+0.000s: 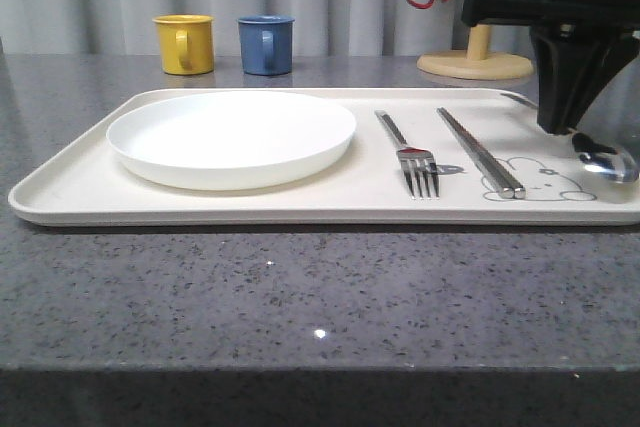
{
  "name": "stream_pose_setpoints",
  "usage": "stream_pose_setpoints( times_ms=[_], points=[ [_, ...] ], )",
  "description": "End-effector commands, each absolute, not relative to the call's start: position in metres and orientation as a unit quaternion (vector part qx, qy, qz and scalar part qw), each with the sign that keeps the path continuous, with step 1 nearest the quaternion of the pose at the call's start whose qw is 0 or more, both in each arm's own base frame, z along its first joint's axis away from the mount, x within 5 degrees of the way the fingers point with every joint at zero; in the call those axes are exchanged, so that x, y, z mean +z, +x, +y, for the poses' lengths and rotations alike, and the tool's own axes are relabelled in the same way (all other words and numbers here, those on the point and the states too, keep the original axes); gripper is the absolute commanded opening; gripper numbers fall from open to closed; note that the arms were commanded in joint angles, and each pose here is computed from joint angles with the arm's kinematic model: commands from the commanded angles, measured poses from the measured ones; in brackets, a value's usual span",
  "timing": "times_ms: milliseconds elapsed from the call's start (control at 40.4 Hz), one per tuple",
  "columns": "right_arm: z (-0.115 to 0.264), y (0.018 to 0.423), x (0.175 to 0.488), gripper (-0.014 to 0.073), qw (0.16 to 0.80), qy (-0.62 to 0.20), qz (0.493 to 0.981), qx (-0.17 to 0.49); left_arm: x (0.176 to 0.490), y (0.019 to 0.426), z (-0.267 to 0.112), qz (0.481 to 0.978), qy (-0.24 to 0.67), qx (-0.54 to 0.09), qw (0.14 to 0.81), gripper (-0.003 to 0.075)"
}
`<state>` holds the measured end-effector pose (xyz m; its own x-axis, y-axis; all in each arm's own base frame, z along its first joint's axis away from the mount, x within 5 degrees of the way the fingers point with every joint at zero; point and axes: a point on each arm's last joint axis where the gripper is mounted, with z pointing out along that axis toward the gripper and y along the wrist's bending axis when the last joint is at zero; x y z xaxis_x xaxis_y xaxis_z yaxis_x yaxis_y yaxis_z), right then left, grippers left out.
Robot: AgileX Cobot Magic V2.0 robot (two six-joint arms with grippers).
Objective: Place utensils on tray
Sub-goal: 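Place the spoon on the tray beside the chopsticks and release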
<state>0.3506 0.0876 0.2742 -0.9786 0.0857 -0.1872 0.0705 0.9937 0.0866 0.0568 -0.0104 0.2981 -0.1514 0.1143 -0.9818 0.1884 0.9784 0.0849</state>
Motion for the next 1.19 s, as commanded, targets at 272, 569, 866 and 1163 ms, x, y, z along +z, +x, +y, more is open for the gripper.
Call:
stream_pose_setpoints(
  times_ms=[272, 569, 866, 1163],
  points=[
    [0.089, 0.354, 0.290, 0.0215, 0.135, 0.049, 0.988, 0.053, 0.313, 0.057, -0.010, 0.727, 0.092, -0.033, 0.679, -0.0018],
    [0.086, 0.342, 0.332, 0.0321, 0.176, 0.035, 0.982, 0.062, 0.313, 0.057, -0.010, 0.727, 0.092, -0.033, 0.679, -0.0018],
    [0.071, 0.282, 0.402, 0.0080, 0.284, -0.034, 0.956, 0.071, 0.313, 0.057, -0.010, 0.727, 0.092, -0.033, 0.679, -0.0018],
    [0.050, 0.206, 0.384, -0.0069, 0.409, -0.062, 0.908, 0.071, 0.313, 0.057, -0.010, 0.727, 0.092, -0.033, 0.679, -0.0018]
  ],
)
